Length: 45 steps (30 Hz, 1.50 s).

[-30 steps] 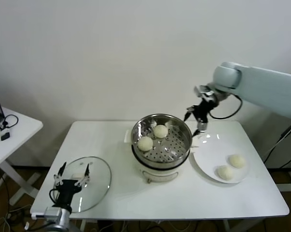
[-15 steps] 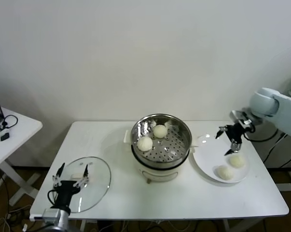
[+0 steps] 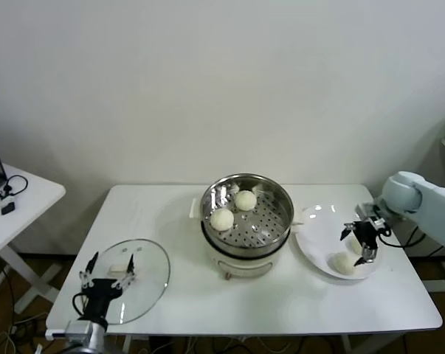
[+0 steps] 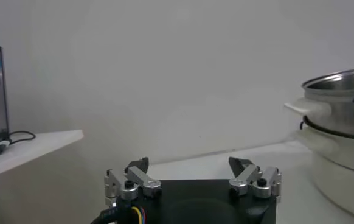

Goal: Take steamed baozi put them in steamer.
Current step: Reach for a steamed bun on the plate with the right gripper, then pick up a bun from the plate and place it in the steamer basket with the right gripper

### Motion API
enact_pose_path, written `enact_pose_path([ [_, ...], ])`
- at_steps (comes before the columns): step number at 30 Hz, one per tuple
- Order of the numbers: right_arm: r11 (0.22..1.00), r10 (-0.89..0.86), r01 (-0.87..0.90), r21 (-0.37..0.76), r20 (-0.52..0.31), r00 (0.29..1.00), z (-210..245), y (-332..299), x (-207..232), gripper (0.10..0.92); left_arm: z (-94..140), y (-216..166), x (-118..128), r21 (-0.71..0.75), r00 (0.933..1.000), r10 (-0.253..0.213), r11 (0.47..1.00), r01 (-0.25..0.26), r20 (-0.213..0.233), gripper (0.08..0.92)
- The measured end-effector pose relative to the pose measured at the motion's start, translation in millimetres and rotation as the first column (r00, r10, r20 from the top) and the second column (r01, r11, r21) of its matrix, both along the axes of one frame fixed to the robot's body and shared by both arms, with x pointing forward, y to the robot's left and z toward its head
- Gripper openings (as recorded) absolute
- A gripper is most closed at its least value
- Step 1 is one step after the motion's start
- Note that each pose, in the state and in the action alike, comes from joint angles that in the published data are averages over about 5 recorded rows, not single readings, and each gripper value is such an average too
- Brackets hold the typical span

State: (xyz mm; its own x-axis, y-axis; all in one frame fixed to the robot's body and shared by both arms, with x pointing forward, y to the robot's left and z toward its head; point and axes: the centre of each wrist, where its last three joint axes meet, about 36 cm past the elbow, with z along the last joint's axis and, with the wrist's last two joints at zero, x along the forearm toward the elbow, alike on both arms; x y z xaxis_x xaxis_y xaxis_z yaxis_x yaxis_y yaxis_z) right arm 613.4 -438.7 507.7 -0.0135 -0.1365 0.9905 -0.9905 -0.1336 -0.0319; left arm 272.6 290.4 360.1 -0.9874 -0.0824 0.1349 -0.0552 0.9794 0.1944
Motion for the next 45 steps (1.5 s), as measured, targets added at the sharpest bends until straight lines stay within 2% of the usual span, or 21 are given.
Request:
enact_pose_path([
  [16,0.999,-0.013,0.012,-0.045,-0.025,1.000,-41,-3,5,0.823,-5,1,0,0.004,0.9999,0.003,1.000,-0.003,-0.011,0.823],
  [27,0.999,-0.011,0.010,-0.049,-0.027,1.000,-52,6,12,0.819,-4,1,0,0.005,0.9999,0.005,1.000,-0.005,-0.010,0.823],
  [39,0.999,-0.011,0.010,-0.047,-0.022,1.000,-51,6,13,0.723,-5,2,1,0.005,0.9999,0.005,1.000,-0.005,-0.010,0.823],
  [45,0.999,0.009,-0.009,-0.038,-0.011,1.000,-37,7,14,0.713,-5,2,1,0.005,0.9999,0.005,1.000,-0.005,-0.011,0.823],
])
